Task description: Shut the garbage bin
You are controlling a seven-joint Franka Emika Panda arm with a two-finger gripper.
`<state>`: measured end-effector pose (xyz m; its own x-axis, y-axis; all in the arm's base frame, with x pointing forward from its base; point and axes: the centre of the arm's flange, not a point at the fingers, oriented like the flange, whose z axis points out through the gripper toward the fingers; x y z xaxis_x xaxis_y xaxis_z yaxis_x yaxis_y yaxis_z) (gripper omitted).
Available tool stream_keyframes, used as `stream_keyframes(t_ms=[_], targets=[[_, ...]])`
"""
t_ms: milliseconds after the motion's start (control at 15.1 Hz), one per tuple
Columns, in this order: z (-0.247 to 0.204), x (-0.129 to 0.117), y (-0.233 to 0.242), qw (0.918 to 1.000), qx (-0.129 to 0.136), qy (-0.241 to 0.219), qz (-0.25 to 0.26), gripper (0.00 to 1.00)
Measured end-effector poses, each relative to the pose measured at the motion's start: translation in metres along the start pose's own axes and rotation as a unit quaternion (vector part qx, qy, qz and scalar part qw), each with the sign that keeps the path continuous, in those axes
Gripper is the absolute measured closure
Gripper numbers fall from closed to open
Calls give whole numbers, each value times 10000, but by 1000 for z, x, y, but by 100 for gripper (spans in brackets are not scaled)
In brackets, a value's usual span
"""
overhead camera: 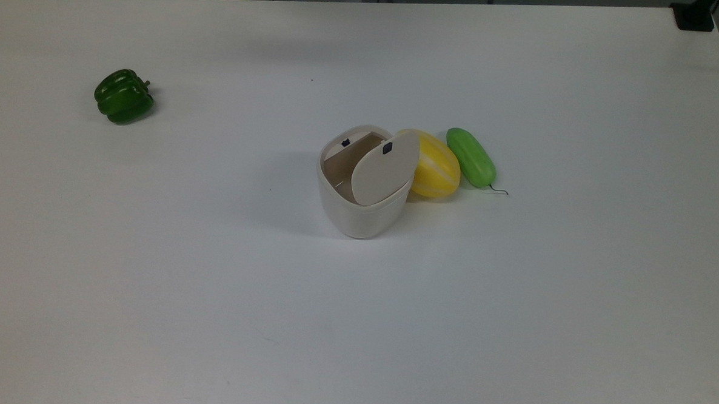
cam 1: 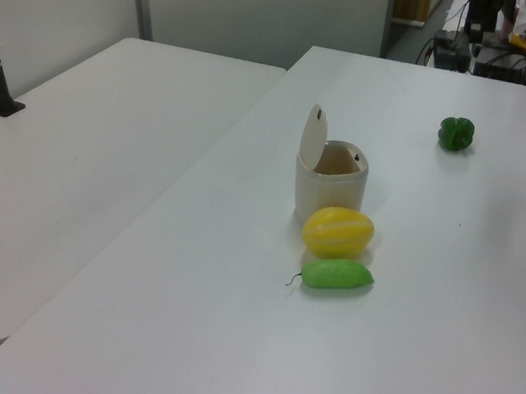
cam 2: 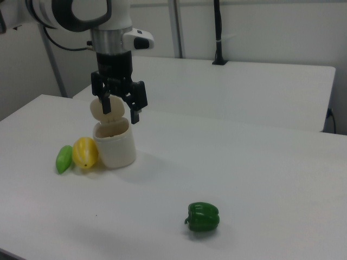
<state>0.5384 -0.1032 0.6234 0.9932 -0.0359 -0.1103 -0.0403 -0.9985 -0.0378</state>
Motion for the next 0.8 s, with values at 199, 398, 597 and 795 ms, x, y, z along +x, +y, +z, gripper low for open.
stream_keyframes(t_ms=[199, 398, 597, 795], targets=[[0, -1, 0, 10000, 3, -20, 41, 0], [1, 0, 0, 9999, 5, -32, 126, 0], [4, 2, -1, 9998, 6, -37, 197, 0], [4, 8, -2, 9998, -13, 99, 198, 0]])
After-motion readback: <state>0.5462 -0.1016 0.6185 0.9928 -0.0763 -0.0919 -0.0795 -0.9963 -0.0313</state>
